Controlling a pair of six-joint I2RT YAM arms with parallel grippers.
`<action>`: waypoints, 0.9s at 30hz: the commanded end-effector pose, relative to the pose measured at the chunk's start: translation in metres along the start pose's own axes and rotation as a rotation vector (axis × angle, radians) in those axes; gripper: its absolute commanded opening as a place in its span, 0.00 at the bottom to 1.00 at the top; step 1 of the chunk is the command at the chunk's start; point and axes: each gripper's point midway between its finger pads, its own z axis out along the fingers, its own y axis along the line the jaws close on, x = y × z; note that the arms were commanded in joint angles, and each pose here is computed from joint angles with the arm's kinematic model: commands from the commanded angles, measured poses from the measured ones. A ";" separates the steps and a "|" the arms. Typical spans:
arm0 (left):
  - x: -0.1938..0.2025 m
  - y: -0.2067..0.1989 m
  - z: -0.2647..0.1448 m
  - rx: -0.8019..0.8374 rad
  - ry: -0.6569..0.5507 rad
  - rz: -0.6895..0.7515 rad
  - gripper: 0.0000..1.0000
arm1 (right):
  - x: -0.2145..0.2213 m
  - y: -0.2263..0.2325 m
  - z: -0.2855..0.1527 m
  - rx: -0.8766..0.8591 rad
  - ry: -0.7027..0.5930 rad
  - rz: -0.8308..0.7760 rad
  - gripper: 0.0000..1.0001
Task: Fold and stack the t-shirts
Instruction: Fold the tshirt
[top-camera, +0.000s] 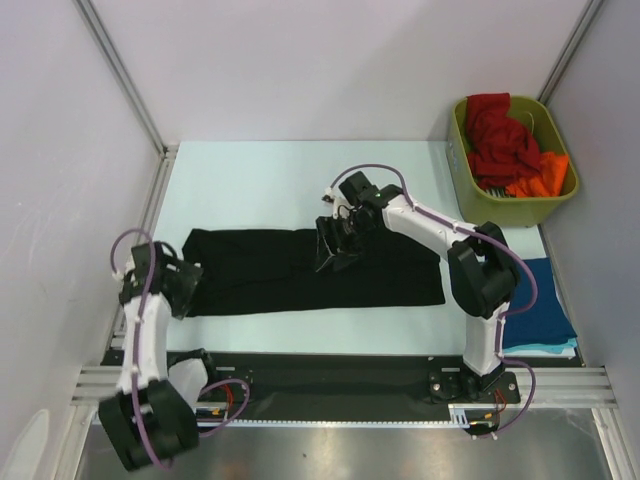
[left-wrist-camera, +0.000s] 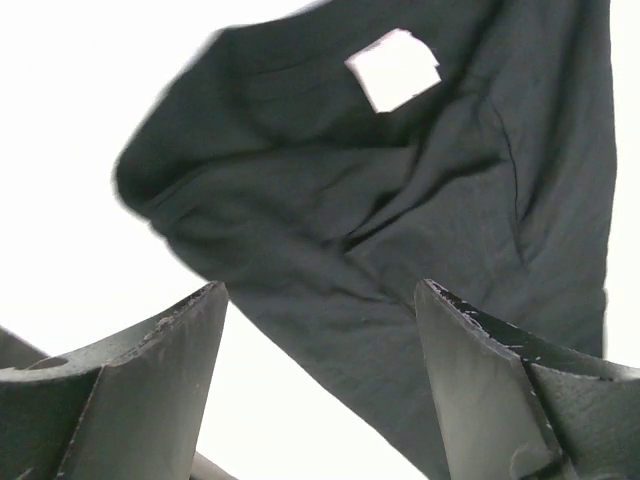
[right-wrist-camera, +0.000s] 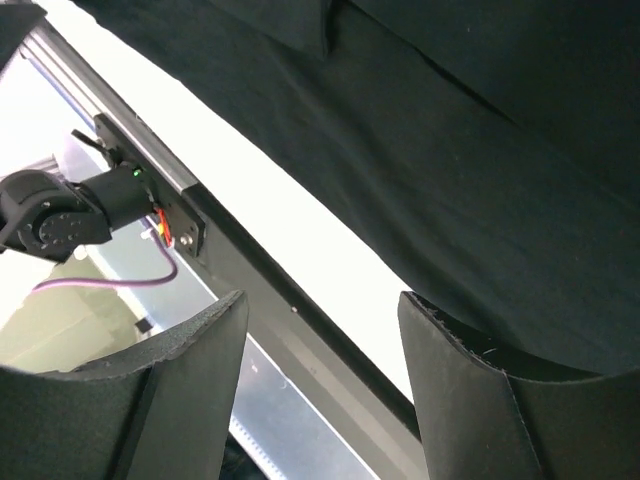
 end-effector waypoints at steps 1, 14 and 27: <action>0.002 0.023 -0.002 -0.056 -0.062 -0.268 0.82 | -0.005 0.018 -0.016 -0.062 -0.027 -0.040 0.68; 0.029 0.064 0.027 -0.216 0.032 -0.355 0.84 | -0.009 0.018 -0.025 -0.087 -0.050 -0.040 0.68; 0.014 0.061 0.022 -0.225 -0.002 -0.369 0.81 | -0.012 0.019 -0.022 -0.121 -0.046 -0.017 0.69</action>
